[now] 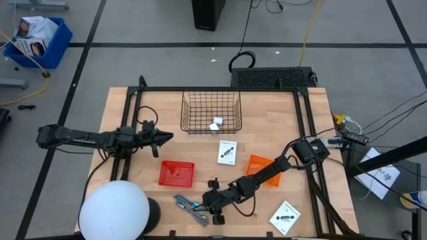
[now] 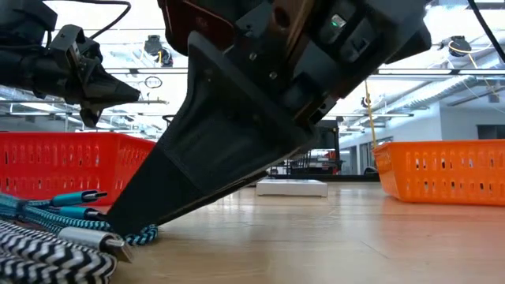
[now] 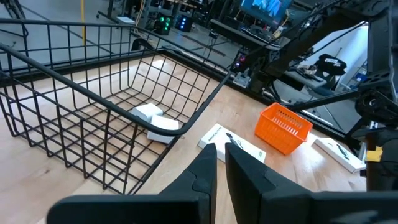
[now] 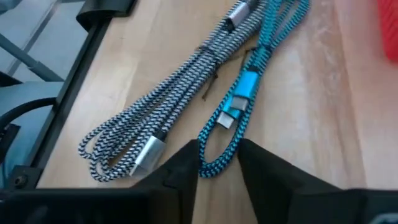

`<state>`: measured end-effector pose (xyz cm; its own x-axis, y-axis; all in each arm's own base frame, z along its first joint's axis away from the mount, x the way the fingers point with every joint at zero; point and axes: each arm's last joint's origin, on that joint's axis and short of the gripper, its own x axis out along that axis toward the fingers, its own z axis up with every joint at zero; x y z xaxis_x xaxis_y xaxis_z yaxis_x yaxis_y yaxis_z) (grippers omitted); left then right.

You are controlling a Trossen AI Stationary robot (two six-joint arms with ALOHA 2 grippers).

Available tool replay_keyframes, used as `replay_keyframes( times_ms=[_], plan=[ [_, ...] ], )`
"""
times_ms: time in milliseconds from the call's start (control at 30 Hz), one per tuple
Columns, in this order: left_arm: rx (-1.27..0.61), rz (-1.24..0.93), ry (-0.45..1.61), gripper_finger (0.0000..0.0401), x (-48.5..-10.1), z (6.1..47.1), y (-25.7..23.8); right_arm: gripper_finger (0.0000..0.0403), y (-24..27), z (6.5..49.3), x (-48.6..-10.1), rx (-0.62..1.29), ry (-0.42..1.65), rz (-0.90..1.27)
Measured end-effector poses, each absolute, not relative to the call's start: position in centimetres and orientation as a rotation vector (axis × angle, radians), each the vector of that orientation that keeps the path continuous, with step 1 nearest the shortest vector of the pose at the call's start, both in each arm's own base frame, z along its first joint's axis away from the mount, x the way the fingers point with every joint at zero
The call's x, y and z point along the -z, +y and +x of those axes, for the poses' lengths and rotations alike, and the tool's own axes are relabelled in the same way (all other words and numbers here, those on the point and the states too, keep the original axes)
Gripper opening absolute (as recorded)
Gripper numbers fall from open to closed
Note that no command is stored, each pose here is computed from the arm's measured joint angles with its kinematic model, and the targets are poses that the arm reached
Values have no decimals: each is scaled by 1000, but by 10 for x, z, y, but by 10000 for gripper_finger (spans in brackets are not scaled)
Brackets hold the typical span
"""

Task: Pick and place items into bin
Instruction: Put the blue charger cable into the red basket

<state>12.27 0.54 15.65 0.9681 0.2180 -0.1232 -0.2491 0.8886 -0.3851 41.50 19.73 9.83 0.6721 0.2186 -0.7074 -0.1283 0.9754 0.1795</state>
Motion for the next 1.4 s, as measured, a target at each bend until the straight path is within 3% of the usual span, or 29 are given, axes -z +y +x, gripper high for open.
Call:
replay_keyframes(
  times_ms=[267,967,1100,1400],
  plan=[
    [-243,-410,77,37,-157,123,5,8,185,413,-92,-131,900,124],
    [-196,-468,1,40,-164,124,5,1,173,380,-154,133,963,-11],
    [-157,-497,-10,74,-166,124,4,0,173,374,-171,154,934,-31],
    [-18,-570,-32,204,-171,124,0,0,165,360,-218,196,836,-78]
  ],
)
